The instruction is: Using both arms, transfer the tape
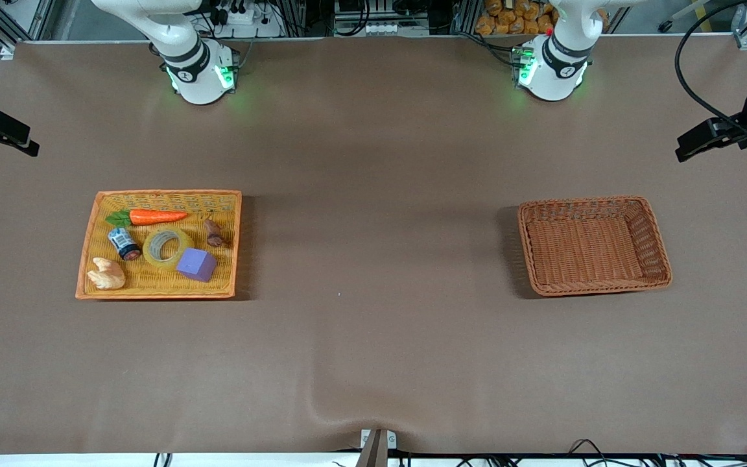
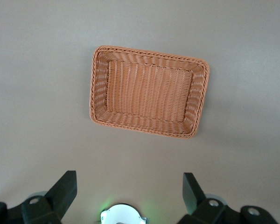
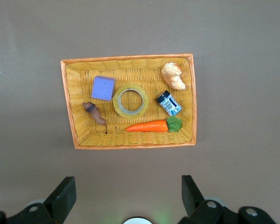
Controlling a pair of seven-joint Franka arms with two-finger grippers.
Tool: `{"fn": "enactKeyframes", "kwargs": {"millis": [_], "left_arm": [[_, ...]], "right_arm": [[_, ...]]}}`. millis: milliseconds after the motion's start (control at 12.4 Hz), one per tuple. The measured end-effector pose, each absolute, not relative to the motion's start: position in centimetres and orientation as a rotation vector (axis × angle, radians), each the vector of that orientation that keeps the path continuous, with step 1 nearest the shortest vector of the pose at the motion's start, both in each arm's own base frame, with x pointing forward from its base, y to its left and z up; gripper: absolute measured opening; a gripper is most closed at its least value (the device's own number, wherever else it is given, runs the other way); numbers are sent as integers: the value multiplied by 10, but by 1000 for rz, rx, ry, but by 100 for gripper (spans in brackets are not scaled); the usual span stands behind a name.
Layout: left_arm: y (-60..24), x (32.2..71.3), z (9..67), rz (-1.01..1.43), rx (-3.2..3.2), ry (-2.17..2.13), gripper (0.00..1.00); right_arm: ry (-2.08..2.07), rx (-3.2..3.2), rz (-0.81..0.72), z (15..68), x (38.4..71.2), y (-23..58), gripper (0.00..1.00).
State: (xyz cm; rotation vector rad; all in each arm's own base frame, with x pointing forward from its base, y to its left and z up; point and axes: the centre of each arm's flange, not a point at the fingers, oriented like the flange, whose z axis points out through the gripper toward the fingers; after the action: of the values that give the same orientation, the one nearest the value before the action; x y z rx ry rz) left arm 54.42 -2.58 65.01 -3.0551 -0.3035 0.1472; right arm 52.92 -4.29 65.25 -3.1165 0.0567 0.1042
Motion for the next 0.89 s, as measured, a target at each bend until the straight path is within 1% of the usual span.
{"fn": "enactKeyframes", "kwargs": {"millis": [484,888], "left_arm": [[-27,544,650,146,-3058,-276,100],[-27,551,651,89,-3066,-273,100]], "right_arm": [[57,-3117,104,652,529,-43,100],[40,-3118,92,653,531,-37,100]]}}
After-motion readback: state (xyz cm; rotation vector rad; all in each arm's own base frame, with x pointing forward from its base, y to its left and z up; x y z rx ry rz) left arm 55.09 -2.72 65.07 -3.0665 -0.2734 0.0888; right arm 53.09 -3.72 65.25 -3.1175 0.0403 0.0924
